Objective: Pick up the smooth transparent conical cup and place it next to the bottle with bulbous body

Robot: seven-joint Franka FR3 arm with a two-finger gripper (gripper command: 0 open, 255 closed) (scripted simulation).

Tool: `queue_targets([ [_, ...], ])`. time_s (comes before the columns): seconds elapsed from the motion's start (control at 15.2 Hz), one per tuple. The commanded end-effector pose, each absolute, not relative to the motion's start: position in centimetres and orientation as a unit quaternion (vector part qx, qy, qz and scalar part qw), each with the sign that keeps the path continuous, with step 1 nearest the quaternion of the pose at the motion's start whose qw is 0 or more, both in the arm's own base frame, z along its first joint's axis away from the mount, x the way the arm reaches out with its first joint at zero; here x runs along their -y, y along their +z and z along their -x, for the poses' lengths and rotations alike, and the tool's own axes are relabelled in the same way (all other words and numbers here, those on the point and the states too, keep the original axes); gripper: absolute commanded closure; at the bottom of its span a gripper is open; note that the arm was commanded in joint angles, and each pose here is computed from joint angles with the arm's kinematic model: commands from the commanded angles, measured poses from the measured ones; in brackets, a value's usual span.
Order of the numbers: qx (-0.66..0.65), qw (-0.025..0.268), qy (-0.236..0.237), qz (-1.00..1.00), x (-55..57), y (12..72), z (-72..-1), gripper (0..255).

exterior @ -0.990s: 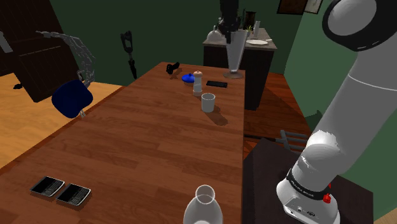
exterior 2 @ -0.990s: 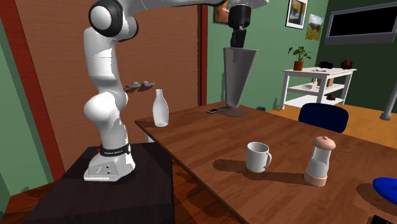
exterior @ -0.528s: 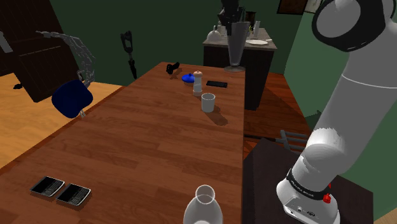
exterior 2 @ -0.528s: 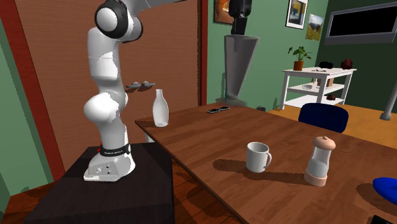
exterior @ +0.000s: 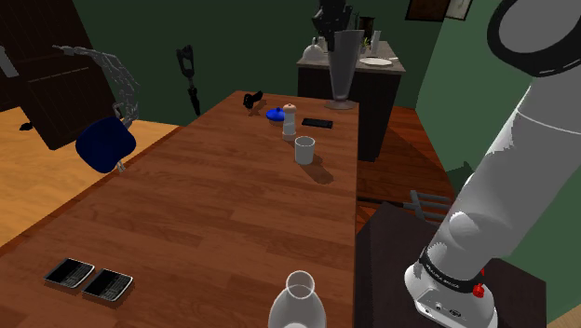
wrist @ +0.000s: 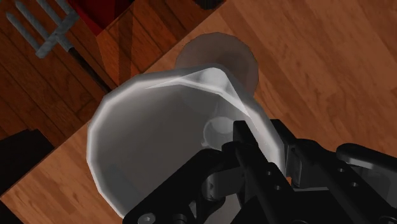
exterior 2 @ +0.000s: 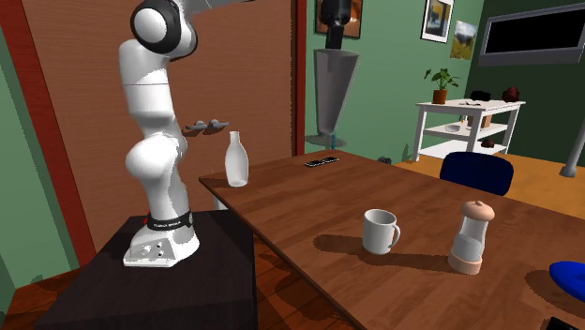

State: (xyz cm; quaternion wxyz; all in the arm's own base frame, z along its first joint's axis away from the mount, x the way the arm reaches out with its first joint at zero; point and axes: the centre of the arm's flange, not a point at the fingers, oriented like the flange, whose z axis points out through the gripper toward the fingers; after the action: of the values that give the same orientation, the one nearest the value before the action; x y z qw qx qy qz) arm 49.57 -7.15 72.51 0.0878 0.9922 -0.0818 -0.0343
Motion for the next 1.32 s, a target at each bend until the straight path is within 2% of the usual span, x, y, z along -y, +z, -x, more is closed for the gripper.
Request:
queue_targets([
  [0.0,0.083,0.088,-0.034,-0.992,4.8,72.8,-48.5,255],
  [1.25,0.083,0.088,-0.034,-0.992,-18.7,72.9,-39.6,255],
])
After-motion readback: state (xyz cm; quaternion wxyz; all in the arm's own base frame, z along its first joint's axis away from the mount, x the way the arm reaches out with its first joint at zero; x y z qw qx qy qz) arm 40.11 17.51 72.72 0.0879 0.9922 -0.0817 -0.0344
